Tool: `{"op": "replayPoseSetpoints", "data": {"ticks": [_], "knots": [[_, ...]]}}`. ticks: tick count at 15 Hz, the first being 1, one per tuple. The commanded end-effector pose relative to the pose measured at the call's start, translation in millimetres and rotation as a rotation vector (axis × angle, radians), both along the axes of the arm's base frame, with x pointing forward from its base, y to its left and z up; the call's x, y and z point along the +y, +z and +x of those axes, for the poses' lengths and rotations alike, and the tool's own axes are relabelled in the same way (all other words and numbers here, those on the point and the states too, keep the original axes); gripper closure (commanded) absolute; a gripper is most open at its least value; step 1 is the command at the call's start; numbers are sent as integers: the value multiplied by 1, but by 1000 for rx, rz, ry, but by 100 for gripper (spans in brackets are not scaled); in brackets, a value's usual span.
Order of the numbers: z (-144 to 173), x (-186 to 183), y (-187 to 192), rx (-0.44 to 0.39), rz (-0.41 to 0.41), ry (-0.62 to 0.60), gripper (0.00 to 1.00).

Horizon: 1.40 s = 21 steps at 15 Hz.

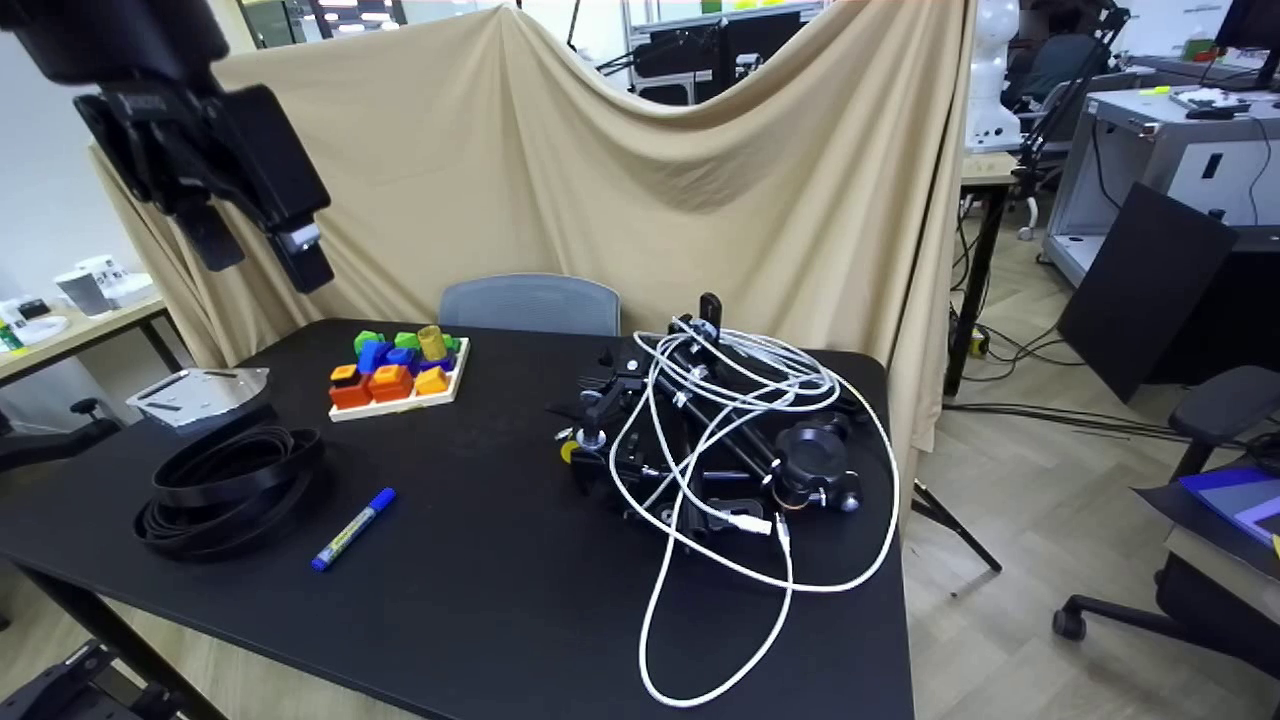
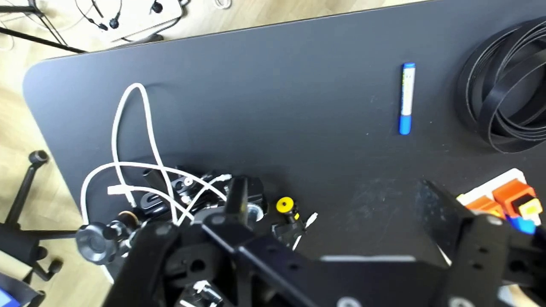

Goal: Move the marker away from you

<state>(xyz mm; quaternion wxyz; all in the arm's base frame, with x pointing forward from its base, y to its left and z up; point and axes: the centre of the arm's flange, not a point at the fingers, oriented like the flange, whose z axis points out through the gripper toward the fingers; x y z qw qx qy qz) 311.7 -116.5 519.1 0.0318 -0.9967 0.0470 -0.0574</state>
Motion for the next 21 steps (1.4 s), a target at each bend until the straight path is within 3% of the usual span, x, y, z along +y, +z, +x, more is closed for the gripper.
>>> {"op": "replayPoseSetpoints", "data": {"ticks": [1, 4, 11, 13, 14, 21], "knots": [[11, 49, -44, -1, 35, 91, 0], [17, 100, -80, -28, 32, 157, 0], [24, 197, -145, -99, -93, 207, 0], [24, 205, -156, -99, -147, 218, 0], [38, 200, -128, -100, -107, 246, 0], [44, 209, -149, -96, -119, 245, 0]]}}
